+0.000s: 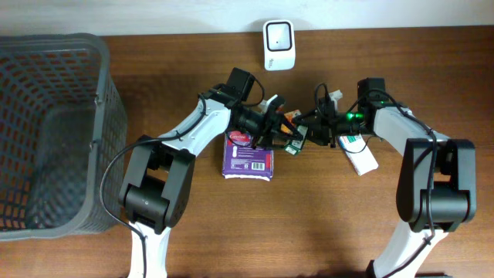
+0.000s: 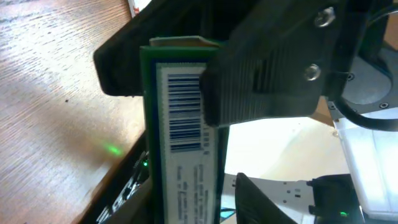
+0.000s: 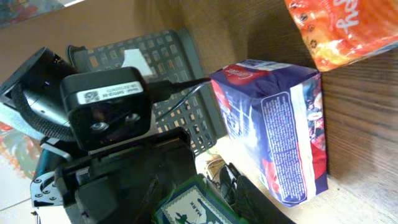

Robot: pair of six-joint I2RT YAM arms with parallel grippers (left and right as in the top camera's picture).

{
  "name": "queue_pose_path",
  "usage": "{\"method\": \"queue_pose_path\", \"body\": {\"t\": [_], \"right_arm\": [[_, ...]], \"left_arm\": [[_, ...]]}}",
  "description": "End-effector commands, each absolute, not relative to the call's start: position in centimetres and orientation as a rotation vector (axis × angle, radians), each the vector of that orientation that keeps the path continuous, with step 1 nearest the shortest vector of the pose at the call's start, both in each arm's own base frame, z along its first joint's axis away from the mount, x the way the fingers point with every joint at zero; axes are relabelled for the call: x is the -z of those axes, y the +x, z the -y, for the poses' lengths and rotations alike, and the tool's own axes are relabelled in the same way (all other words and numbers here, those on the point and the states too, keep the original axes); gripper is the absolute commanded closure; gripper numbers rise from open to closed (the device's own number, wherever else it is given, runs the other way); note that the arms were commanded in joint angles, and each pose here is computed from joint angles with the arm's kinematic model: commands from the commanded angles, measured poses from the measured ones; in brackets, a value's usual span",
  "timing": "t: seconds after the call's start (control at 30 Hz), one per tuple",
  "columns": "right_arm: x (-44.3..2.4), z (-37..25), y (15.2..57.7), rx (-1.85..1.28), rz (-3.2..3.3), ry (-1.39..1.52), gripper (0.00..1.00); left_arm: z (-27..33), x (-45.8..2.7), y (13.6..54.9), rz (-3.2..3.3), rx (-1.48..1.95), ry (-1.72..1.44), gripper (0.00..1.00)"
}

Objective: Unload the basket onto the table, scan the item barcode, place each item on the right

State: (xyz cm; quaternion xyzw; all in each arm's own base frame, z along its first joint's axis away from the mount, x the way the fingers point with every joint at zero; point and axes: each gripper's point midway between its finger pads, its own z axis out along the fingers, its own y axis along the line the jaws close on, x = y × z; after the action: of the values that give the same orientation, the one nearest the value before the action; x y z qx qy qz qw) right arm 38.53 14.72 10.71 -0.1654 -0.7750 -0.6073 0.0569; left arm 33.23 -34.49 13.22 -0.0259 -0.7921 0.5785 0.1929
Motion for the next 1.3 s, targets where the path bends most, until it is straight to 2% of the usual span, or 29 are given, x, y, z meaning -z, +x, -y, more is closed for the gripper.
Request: {"method": "queue_pose_path", "body": {"t": [0.0,0.03,0.13,0.27,0.33,0.4,0.47,0.53,0.63,0.7,0.77,0.87,0.97,1.0,1.2,1.27], "right_arm": [[-10.8,-14.8,38.6,1.843,2.368,-0.488,0.77],[-10.9,-14.8,38.8,1.854,2.38,-0.473,0.85],[-10.2,-14.4,39.5,1.806,2.455,-0.492,0.84],[-10.3,-13.0,42.4,1.662,2.664,-0.54,0.81],[-8.6,-10.7,43.1,1.352,2.846,-0.655,0.8],[-5.6,-6.0,41.6,0.798,3.007,-0.777,0.8],[-4.3,-3.7,39.8,0.528,3.03,-0.778,0.8],[-3.6,-1.3,38.4,0.265,3.039,-0.791,0.78],[-3.3,-2.0,37.4,0.079,3.073,-0.638,0.76],[-3.4,-3.2,36.7,-0.145,3.114,-0.457,0.66],[-3.4,-4.8,36.5,-0.191,3.132,-0.371,0.61],[-3.5,-6.0,35.7,-0.178,3.111,-0.319,0.43],[-5.9,-5.2,35.3,-0.08,3.038,-0.398,0.4],[-6.1,-5.9,34.7,0.023,3.004,-0.344,0.34],[-1.1,-7.7,31.9,0.117,2.955,-0.285,0.34],[-0.7,-7.5,31.8,0.11,2.958,-0.284,0.45]], "left_arm": [[34.4,-12.9,33.8,2.262,-1.62,-0.081,0.51],[34.3,-12.6,34.1,2.287,-1.608,-0.072,0.5],[33.6,-10.7,35.2,2.43,-1.518,-0.03,0.45],[29.0,-10.0,39.1,2.52,-1.52,0.127,0.44],[26.6,-9.1,40.2,2.574,-1.478,0.193,0.44],[24.2,-6.6,40.2,2.7,-1.268,0.267,0.44],[21.7,-4.1,40.3,2.837,-1.006,0.341,0.44],[20.9,-3.5,40.0,2.863,-0.918,0.361,0.44],[20.7,-3.3,39.9,2.877,-0.894,0.348,0.44],[20.4,-2.7,39.3,2.899,-0.806,0.343,0.44],[19.6,-2.2,39.0,2.921,-0.712,0.35,0.46],[18.9,-4.2,39.9,3.011,-0.67,0.3,0.48],[16.6,-9.6,41.4,3.216,-0.521,0.302,0.45],[16.5,-11.1,41.4,3.248,-0.538,0.3,0.42],[16.9,-11.6,40.8,3.244,-0.536,0.279,0.38],[16.8,-11.5,40.4,3.23,-0.521,0.281,0.38]]}}
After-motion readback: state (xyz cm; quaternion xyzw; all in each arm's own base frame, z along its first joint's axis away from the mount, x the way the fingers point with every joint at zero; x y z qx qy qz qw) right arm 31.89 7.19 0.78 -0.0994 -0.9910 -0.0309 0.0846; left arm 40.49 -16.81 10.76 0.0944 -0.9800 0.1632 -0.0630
